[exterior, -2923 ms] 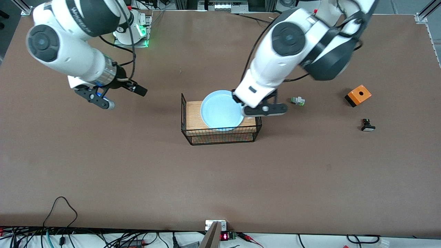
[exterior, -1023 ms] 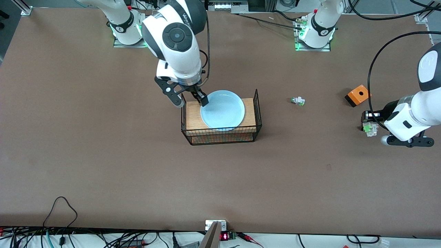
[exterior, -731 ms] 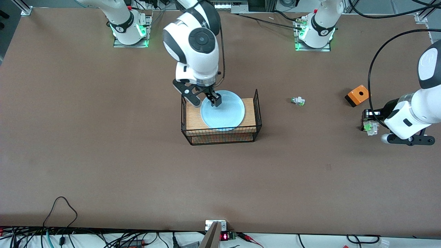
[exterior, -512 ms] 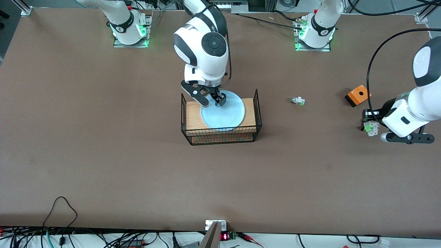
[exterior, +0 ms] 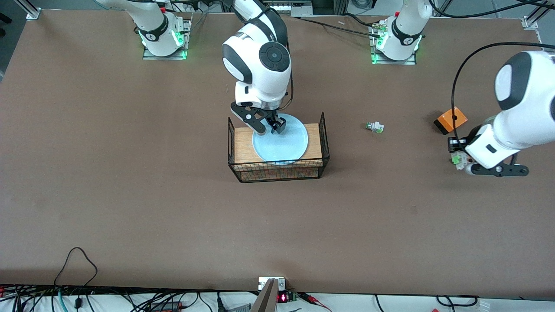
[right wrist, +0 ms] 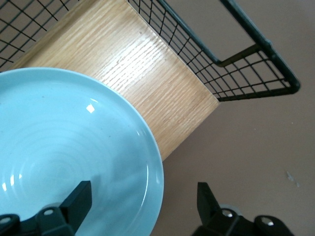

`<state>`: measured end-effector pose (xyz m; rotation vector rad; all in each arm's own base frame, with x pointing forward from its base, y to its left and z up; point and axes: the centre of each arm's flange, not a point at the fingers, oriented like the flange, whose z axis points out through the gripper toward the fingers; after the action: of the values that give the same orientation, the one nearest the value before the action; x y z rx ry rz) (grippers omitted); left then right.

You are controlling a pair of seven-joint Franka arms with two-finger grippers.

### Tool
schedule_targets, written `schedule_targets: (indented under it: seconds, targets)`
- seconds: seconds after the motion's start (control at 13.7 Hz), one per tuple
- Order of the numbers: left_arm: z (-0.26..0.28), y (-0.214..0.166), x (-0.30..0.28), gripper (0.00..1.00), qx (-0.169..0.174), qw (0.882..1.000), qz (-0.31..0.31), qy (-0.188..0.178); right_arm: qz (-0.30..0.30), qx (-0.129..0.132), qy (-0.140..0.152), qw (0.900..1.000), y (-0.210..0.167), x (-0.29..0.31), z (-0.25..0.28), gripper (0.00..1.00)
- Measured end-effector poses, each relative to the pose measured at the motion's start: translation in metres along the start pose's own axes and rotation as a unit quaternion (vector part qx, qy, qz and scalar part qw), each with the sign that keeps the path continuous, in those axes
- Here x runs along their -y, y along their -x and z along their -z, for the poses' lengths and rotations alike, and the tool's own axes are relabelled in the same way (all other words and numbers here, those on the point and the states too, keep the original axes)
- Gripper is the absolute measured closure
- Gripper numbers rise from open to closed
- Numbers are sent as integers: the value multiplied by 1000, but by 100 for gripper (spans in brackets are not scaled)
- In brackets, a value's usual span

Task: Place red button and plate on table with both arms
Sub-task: 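Carry the button toward the orange box while the right gripper lowers, then grip the plate rim with the right gripper while the left gripper lowers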

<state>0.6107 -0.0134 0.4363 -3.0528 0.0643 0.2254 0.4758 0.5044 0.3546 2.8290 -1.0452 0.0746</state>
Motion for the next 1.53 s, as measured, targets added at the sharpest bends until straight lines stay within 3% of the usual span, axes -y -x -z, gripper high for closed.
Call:
schedule_targets:
  seconds: [0.73, 0.8, 0.95, 1.24, 1.32, 1.53]
  targets:
    - [-125, 41, 12, 67, 31, 999, 17, 13, 18, -10, 13, 1000, 18, 3, -17, 16]
    - [-140, 46, 10, 67, 30, 999, 16, 14, 18, -10, 13, 1000, 19, 3, -16, 22]
    - [-164, 54, 8, 67, 36, 999, 14, 16, 19, -10, 11, 1000, 20, 3, -14, 47]
    - [-202, 60, 4, 67, 71, 997, 12, 18, 22, 5, 21, 1000, 34, 1, -15, 85]
    - [-214, 61, 3, 67, 83, 996, 11, 18, 21, 14, 20, 999, 39, 1, -12, 90]
    - [-250, 61, 1, 67, 105, 994, 13, 24, 20, 21, 20, 999, 44, 1, -12, 90]
